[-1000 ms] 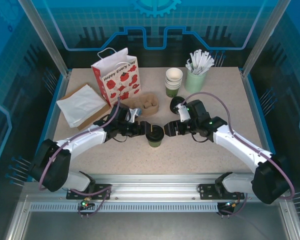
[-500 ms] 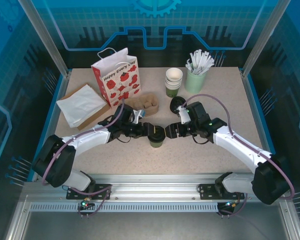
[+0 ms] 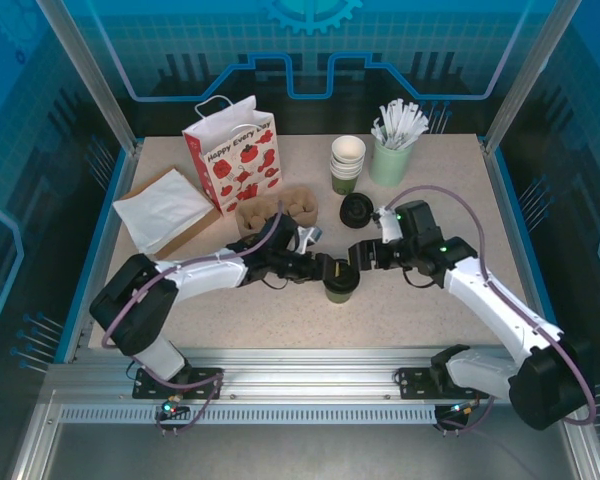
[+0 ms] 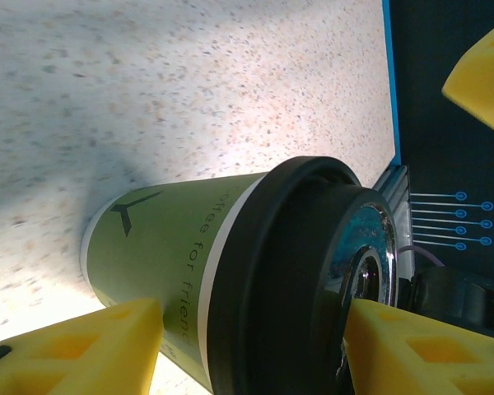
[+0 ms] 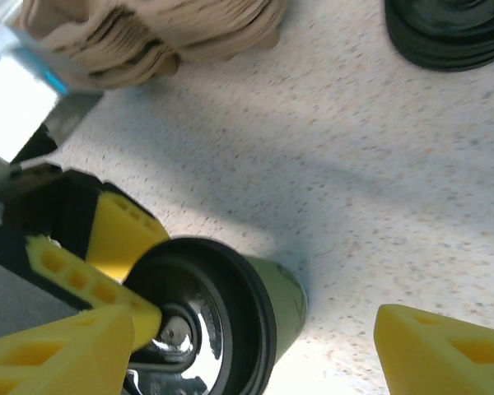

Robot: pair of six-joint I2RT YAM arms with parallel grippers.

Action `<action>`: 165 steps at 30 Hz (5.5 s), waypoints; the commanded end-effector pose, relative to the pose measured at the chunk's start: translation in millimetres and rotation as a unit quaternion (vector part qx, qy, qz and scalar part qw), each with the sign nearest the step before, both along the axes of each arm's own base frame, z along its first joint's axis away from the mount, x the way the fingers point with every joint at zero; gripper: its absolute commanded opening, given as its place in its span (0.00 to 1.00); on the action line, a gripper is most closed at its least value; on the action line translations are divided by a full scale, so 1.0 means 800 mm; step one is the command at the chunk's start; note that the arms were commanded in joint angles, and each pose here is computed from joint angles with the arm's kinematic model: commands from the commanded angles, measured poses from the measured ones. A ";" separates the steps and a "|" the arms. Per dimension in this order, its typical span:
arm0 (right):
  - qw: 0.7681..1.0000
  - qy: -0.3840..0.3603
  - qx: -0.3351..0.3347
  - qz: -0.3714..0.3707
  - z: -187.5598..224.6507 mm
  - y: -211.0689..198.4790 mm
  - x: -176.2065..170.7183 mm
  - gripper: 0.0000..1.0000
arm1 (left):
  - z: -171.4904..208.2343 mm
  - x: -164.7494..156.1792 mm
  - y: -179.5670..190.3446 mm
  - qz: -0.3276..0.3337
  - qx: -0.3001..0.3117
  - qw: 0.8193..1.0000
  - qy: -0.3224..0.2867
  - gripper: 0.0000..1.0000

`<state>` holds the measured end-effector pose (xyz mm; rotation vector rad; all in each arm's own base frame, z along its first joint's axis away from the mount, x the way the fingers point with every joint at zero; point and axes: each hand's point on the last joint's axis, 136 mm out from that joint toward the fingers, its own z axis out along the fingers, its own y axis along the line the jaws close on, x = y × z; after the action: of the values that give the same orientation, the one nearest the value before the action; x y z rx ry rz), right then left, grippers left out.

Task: Pack the takeout coffee

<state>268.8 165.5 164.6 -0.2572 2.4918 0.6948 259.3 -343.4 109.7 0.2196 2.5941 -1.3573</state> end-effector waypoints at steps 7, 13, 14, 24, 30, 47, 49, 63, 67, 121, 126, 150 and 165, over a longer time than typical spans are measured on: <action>0.996 -0.047 -0.018 -0.067 0.048 -0.060 0.012 0.78 | 0.012 0.014 -0.059 -0.015 -0.012 1.000 -0.008 0.65; 0.994 -0.084 -0.028 -0.061 0.066 -0.058 0.010 0.78 | 0.056 0.037 -0.025 -0.013 0.048 0.992 -0.117 0.76; 0.994 -0.096 -0.030 -0.048 0.071 -0.051 0.008 0.78 | 0.070 0.046 -0.006 -0.001 0.064 0.987 -0.149 0.78; 0.984 -0.162 -0.060 0.030 0.091 0.017 0.010 0.79 | 0.080 0.153 0.178 0.159 0.276 0.924 -0.212 0.76; 0.986 -0.148 -0.064 0.044 0.078 0.032 0.014 0.79 | 0.058 0.193 0.204 0.189 0.357 0.894 -0.195 0.71; 0.987 -0.131 -0.078 0.048 0.052 0.031 0.011 0.80 | 0.011 0.234 0.208 0.224 0.403 0.875 -0.148 0.60; 0.987 -0.131 -0.078 0.048 0.051 0.031 0.011 0.80 | 0.008 0.234 0.205 0.222 0.399 0.878 -0.145 0.59; 0.988 -0.124 -0.076 0.048 0.046 0.031 0.008 0.80 | 0.004 0.242 0.204 0.222 0.401 0.877 -0.144 0.51; 0.988 -0.124 -0.076 0.047 0.046 0.030 0.008 0.80 | 0.005 0.243 0.206 0.224 0.403 0.876 -0.144 0.52; 0.989 -0.117 -0.077 0.049 0.041 0.031 0.005 0.80 | 0.104 0.219 0.214 0.257 0.366 0.871 -0.205 0.48; 0.985 -0.142 -0.084 0.042 0.068 0.021 0.002 0.80 | 0.139 0.182 0.203 0.251 0.359 0.867 -0.238 0.47; 0.978 -0.181 -0.100 0.013 0.104 -0.018 -0.005 0.80 | -0.053 -0.055 0.120 0.201 0.366 0.902 -0.111 0.48; 0.980 -0.180 -0.081 0.033 0.109 -0.001 -0.009 0.80 | 0.033 -0.027 0.122 0.197 0.331 0.901 -0.198 0.71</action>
<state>266.0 158.0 245.9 -0.4539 2.2128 0.3900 220.5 -247.6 87.5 0.0140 2.5716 -0.1950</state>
